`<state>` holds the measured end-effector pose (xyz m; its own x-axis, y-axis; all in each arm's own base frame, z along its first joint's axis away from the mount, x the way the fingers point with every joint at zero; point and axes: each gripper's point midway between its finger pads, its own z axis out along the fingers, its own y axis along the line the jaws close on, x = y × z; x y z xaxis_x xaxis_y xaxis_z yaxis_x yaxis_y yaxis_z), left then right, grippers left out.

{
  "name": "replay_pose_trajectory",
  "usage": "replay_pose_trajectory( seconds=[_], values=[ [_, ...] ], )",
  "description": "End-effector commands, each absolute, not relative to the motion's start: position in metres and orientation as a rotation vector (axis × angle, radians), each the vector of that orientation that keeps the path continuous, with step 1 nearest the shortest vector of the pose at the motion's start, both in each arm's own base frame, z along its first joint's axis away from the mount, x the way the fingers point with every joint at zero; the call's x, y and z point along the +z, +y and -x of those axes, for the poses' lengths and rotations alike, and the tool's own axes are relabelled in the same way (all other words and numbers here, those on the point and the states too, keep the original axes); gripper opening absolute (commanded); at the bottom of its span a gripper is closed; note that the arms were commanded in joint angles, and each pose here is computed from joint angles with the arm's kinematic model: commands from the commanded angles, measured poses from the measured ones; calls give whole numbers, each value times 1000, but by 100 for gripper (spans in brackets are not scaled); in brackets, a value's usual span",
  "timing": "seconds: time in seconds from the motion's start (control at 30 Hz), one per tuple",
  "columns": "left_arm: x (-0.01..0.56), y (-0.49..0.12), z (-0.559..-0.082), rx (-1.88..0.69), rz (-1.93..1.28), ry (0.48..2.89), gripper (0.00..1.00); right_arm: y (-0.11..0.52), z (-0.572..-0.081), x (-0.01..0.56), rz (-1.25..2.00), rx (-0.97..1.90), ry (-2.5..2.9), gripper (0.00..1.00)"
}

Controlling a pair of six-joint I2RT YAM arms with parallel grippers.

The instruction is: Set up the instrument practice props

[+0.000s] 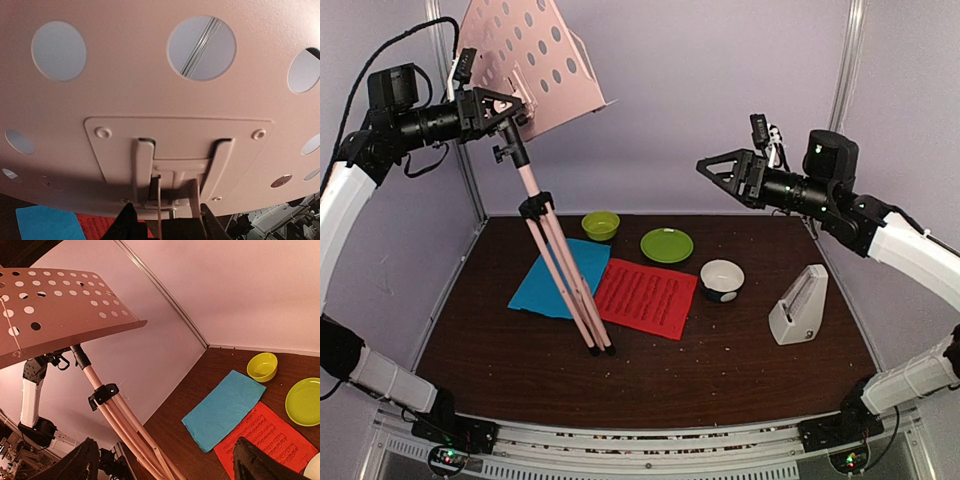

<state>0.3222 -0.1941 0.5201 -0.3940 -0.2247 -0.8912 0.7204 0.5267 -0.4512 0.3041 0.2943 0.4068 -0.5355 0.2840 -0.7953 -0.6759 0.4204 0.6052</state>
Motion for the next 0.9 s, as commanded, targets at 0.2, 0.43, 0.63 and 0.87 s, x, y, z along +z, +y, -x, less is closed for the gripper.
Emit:
replay_pose_trajectory(
  seconds=[0.2,0.43,0.63,0.87],
  values=[
    [651,-207,-235,-1178,-683,1113,0,365,-270,417,359,1705,1562,83],
    [648,-223,-237,-1213,-661,1119,0,402,-261,433,332,1917,1438,78],
    [642,-238,-236,-1245,-673,1135,0,422,-253,447,371,1909,1410,77],
    [634,-246,-219,-1272,-765,1114,0,385,-253,445,349,1865,1501,76]
  ],
)
